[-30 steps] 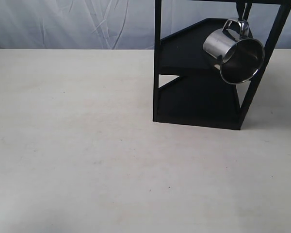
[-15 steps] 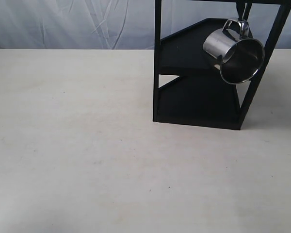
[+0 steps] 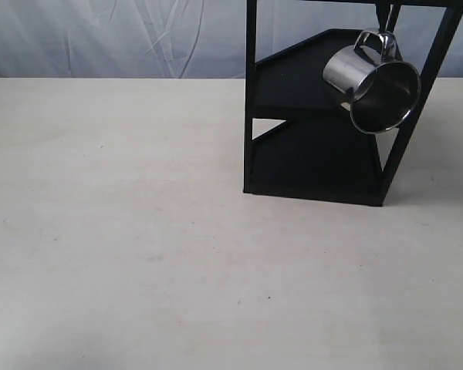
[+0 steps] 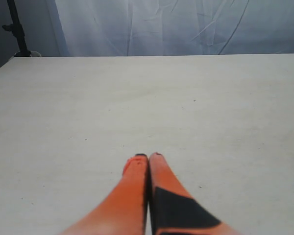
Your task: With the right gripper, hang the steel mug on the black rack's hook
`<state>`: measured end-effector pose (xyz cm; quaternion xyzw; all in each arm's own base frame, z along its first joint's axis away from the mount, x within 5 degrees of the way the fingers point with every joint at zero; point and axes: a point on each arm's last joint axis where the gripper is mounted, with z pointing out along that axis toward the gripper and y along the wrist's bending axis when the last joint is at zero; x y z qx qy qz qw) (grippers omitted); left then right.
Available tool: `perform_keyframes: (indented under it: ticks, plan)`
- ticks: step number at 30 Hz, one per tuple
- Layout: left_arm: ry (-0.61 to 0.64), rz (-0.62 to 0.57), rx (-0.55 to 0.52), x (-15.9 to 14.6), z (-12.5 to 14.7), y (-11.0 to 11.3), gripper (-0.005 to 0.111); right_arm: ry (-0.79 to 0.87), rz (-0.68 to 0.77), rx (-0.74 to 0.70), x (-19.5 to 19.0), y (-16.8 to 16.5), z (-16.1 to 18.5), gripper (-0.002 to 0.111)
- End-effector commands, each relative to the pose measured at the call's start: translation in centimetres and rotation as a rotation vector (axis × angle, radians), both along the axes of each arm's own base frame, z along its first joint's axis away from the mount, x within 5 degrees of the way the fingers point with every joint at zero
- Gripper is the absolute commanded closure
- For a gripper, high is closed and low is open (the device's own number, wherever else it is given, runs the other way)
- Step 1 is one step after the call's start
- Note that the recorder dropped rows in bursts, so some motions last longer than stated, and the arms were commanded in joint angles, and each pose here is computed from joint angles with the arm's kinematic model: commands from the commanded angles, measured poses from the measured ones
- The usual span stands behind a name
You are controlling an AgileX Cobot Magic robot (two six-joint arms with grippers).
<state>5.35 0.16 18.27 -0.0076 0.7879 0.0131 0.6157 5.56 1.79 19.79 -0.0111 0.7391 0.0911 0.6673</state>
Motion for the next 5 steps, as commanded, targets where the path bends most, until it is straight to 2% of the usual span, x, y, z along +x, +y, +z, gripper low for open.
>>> perform_keyframes:
  ticks: [1, 5]
  plan:
    - [-0.001, -0.004, -0.004, 0.03, 0.07, -0.03, 0.107, -0.002, -0.005, -0.004, -0.02, -0.03, -0.09, 0.108]
    - [-0.001, -0.004, -0.004, 0.03, 0.07, -0.03, 0.107, -0.002, -0.005, -0.004, -0.02, -0.03, -0.09, 0.108]
